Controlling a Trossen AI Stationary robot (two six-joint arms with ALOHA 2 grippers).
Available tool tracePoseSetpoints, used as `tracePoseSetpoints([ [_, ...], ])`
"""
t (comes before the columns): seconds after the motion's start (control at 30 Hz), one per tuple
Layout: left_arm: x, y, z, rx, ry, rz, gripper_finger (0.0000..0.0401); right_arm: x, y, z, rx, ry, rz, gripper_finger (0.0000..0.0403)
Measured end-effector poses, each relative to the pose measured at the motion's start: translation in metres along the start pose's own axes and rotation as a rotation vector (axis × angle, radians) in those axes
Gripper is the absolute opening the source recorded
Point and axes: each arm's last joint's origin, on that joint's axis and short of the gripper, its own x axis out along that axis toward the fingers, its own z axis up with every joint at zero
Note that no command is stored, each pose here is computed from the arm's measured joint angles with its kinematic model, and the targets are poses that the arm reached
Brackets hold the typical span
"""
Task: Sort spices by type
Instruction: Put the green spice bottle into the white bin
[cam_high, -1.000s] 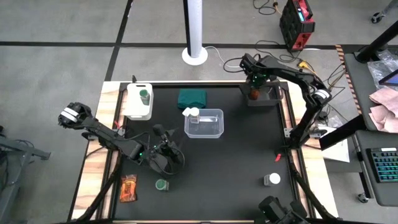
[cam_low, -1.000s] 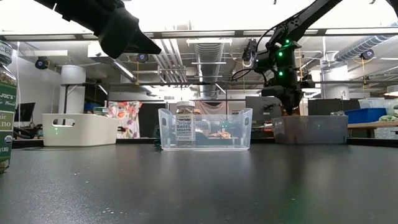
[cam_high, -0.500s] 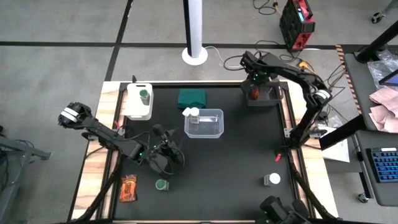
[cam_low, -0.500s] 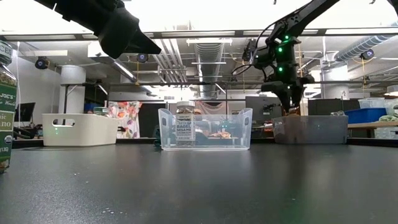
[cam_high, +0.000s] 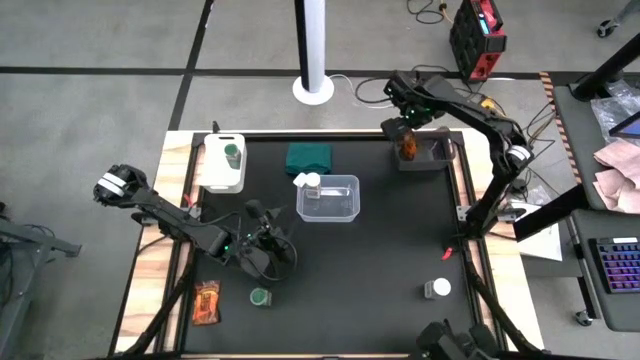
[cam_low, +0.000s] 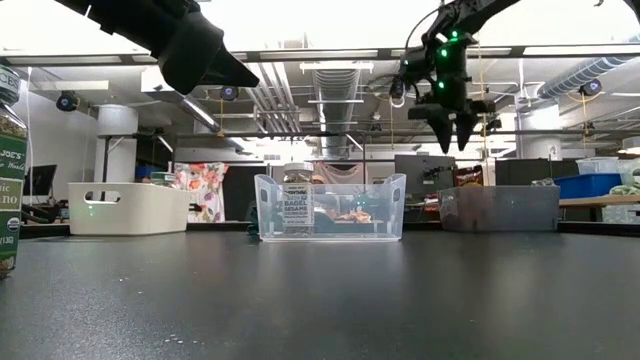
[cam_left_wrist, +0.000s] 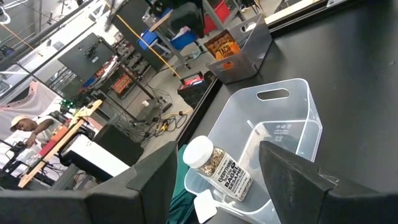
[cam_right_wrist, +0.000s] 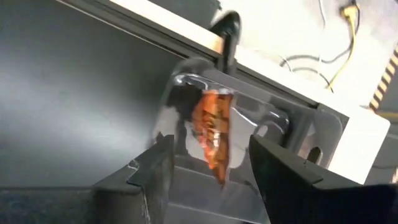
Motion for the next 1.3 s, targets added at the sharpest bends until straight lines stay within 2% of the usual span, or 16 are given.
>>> tracePoseSetpoints([
  [0.17,0.0,0.0,0.0,0.0,0.0,-0.001,0.021,-0.027,0.019,-0.007,-0.059,-0.075,0.041,0.0189],
  [0.33,0.0,-0.001,0.0,-0.011,-0.002,-0.029,0.021,-0.061,0.046,-0.03,-0.146,-0.165,0.106,0.0188],
  [0.57,0.0,-0.003,0.0,-0.016,-0.007,-0.091,0.021,-0.109,0.085,-0.085,-0.296,-0.321,0.137,0.0194],
  [0.73,0.0,-0.003,0.0,-0.02,-0.007,-0.095,0.021,-0.133,0.113,-0.131,-0.404,-0.432,0.168,0.0196],
  [1.03,0.0,-0.004,0.0,-0.025,-0.01,-0.13,0.021,-0.149,0.162,-0.207,-0.579,-0.624,0.245,0.0184],
  [1.3,0.0,-0.005,0.001,-0.026,-0.013,-0.181,0.021,-0.127,0.191,-0.263,-0.682,-0.728,0.311,0.0179],
])
